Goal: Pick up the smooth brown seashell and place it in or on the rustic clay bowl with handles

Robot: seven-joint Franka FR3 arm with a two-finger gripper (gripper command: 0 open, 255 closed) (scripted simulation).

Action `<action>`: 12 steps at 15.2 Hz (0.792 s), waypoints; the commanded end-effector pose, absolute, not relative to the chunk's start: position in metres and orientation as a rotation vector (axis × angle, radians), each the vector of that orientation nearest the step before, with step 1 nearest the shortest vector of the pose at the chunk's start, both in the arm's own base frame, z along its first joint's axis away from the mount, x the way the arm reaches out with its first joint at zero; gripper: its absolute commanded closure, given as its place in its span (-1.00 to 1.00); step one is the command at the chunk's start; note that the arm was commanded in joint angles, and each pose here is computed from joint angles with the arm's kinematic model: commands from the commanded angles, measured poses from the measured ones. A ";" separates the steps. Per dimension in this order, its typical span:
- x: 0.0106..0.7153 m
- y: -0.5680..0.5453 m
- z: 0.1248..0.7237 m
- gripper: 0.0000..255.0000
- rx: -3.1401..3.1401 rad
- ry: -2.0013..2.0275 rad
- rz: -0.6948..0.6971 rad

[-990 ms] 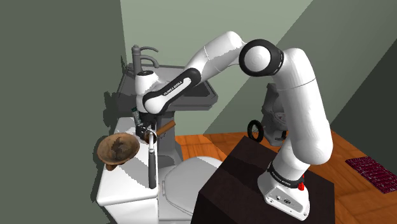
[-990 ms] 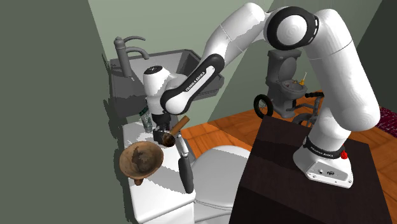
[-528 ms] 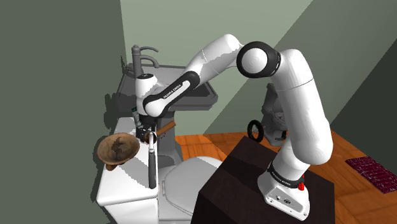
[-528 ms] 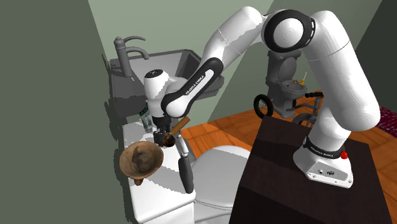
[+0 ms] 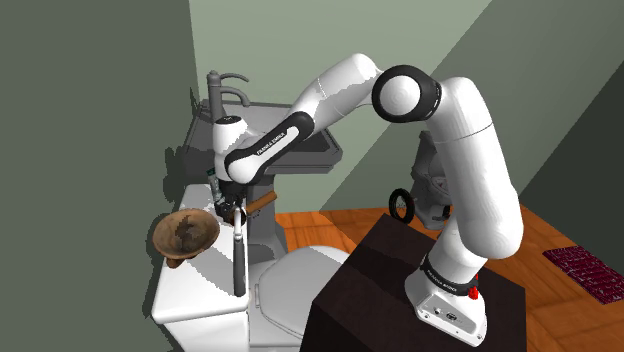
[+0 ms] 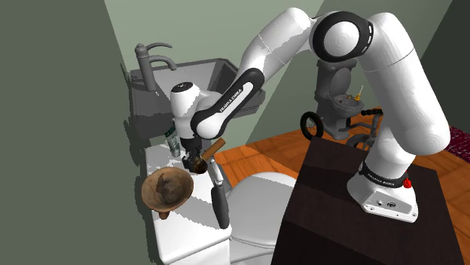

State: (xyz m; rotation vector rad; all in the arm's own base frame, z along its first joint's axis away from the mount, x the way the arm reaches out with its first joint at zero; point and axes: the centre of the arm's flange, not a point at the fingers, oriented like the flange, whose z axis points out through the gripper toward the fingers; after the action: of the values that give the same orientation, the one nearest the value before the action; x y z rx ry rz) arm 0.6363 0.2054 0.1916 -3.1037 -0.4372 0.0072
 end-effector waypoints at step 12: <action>0.636 0.206 0.234 1.00 -3.103 -0.438 0.008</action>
State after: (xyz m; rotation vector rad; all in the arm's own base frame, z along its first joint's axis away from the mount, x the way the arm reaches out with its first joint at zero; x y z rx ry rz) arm 0.6367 0.2065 0.2282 -3.1034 -0.4375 0.0077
